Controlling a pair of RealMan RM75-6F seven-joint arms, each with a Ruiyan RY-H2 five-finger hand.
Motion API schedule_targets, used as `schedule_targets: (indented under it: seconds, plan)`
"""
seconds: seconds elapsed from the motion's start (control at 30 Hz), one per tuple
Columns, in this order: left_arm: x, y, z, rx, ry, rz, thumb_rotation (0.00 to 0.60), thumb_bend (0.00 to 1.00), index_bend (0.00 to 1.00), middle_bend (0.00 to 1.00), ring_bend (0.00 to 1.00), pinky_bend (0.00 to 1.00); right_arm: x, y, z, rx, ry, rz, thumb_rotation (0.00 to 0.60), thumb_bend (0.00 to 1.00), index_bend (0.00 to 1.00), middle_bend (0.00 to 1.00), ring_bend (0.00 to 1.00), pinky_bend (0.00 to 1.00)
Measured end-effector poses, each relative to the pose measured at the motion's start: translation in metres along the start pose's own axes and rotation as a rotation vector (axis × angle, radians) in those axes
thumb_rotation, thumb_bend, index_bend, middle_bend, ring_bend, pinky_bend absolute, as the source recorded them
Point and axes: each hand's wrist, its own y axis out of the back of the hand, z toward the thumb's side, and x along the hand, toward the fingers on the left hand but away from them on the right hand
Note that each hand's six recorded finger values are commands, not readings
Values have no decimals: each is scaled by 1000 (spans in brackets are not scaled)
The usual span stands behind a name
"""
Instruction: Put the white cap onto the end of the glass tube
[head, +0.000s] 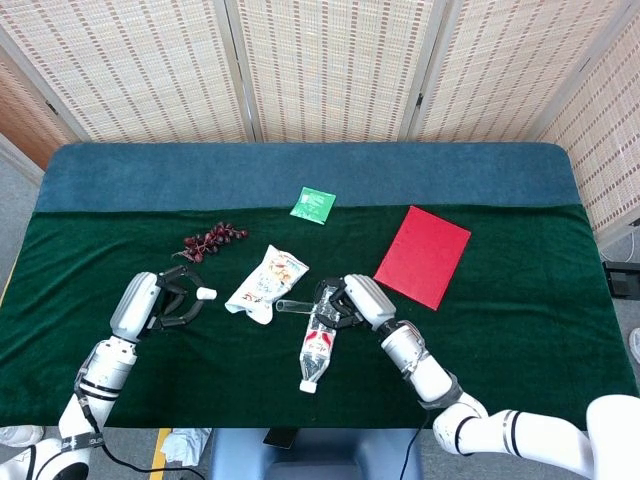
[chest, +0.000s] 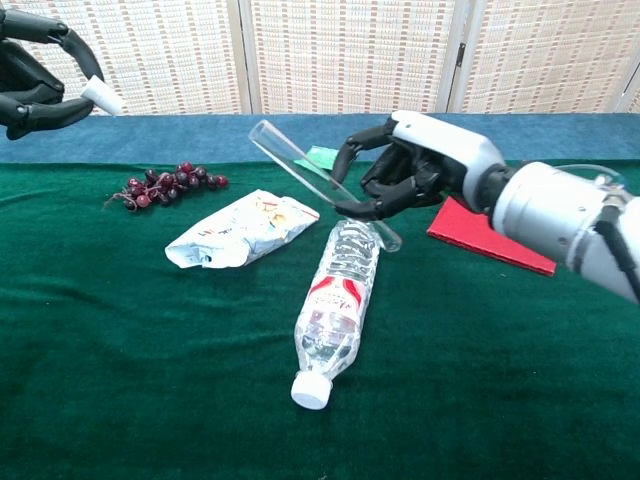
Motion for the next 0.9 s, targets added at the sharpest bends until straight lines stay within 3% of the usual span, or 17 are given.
schedule_targets:
  seconds: [0.47, 0.9]
  plan:
    - [2, -21, 17, 58, -83, -6, 600, 514, 597, 1000, 897, 805, -31, -32, 21, -32, -7, 33, 600, 738, 765, 969, 1000, 1000]
    - [3, -23, 28, 39, -110, 14, 600, 514, 599, 1000, 897, 804, -34, -28, 36, -47, 22, 4, 600, 738, 765, 969, 1000, 1000]
